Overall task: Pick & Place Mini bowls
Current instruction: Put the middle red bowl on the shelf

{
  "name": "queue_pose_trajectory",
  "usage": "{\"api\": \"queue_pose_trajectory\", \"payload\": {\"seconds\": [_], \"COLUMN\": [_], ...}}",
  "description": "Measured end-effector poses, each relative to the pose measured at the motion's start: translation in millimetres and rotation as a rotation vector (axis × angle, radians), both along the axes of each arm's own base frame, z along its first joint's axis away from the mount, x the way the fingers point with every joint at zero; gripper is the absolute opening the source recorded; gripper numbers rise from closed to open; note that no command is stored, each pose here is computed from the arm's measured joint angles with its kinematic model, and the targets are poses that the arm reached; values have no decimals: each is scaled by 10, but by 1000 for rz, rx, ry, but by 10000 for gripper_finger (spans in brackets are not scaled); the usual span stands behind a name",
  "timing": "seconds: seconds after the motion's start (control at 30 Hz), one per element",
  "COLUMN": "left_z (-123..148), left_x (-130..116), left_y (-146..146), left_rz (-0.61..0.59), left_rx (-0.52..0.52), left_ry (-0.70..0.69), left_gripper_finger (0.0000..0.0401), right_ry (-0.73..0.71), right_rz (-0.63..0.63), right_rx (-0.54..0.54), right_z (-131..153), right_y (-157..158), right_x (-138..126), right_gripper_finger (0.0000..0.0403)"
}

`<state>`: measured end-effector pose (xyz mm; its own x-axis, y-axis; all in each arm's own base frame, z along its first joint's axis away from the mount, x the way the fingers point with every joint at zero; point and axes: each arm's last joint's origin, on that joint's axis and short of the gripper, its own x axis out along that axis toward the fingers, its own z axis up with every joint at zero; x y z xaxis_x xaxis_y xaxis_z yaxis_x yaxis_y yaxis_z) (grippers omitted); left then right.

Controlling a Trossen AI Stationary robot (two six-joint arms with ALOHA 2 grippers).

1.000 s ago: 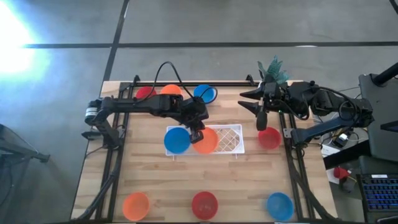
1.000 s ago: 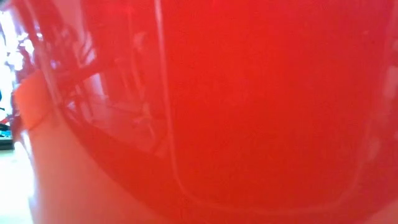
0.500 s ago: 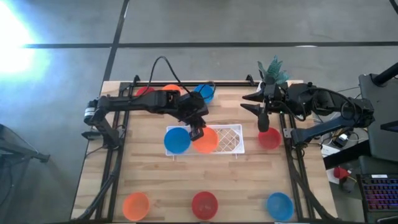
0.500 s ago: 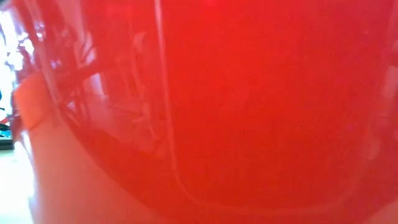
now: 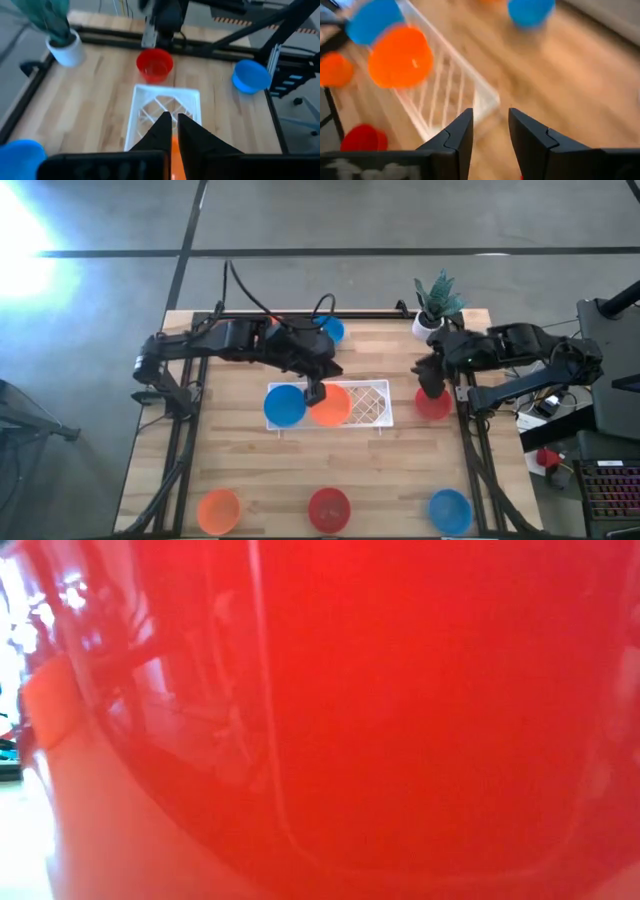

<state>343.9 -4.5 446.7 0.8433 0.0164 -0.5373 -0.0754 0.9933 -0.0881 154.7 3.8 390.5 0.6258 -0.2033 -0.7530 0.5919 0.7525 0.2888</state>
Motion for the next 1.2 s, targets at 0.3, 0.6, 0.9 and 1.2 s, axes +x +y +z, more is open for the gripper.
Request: {"api": "queue_pose_trajectory", "payload": {"seconds": [0.3, 0.6, 0.9, 1.2], "left_z": [331, 545, 622, 606], "left_x": [-193, -473, -643, -742], "left_y": [-42, -37, -33, -29], "left_rz": [17, 11, -17, -44], "left_rx": [69, 165, 222, 263], "left_ry": [-108, -176, -193, -140], "left_gripper_finger": [2, 2, 2, 2], "right_ry": [270, 371, 423, 399], "right_rz": [-118, -267, -330, -436], "right_rx": [198, 252, 360, 398], "right_z": [-304, -651, -1180, -1584], "right_y": [30, 32, 71, 71], "right_x": [-106, -84, 1, 30], "right_gripper_finger": [118, 118, 118, 118]}}
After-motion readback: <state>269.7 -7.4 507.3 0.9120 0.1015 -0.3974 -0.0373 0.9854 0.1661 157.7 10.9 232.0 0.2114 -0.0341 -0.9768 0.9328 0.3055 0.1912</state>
